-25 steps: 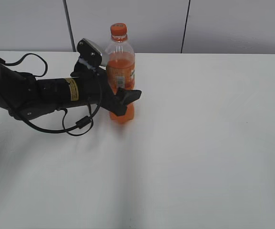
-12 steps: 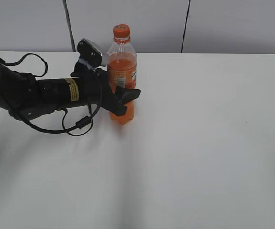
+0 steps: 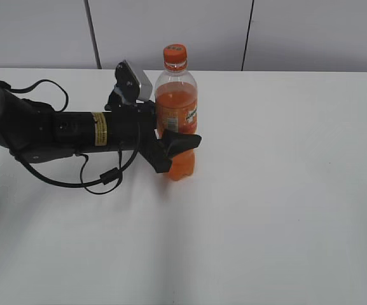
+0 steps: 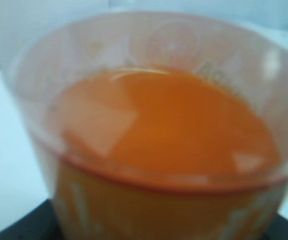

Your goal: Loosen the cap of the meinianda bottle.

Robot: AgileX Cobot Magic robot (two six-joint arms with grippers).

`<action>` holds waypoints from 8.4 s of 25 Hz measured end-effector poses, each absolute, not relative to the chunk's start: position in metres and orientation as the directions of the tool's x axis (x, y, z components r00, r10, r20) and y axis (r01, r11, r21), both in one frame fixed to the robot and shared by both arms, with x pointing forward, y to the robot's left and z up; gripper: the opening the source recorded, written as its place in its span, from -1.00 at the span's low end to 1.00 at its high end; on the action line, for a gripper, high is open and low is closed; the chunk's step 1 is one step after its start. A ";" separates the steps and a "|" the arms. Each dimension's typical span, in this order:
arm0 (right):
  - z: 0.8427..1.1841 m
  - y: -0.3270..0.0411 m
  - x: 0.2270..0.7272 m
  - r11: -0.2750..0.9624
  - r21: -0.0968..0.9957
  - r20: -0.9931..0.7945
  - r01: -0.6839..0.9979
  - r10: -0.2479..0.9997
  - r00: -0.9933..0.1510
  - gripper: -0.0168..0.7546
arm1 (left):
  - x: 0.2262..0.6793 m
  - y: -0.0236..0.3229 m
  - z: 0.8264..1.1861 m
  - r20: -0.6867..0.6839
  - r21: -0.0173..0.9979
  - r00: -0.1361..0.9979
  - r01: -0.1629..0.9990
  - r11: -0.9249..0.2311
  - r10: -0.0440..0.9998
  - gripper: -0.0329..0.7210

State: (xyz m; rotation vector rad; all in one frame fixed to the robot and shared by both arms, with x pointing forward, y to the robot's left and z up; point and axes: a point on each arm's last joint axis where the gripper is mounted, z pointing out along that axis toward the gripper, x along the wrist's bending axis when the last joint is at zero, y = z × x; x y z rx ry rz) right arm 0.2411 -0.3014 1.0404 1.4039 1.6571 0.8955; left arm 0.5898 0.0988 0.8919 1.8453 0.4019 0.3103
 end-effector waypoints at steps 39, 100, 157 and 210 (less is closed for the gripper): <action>1.169 -0.286 0.398 0.148 0.594 -0.048 0.791 0.988 -0.148 0.22 | 0.562 0.091 0.889 -0.006 0.941 0.995 0.041 -0.336 0.103 0.19; 1.111 -0.042 0.533 0.604 0.385 0.078 0.697 0.732 -0.677 0.21 | 0.561 0.091 0.890 0.001 0.939 0.996 0.028 -0.342 0.086 0.19; 1.127 -0.044 0.525 0.844 0.218 -0.380 -0.489 -0.388 -0.840 -0.25 | 0.559 0.091 0.891 0.026 0.929 0.999 -0.007 -0.371 0.047 0.19; 1.207 -0.276 0.538 0.147 0.607 -0.037 0.781 0.987 -0.157 -0.25 | 0.559 0.091 0.891 0.024 0.928 0.999 -0.004 -0.371 0.048 0.19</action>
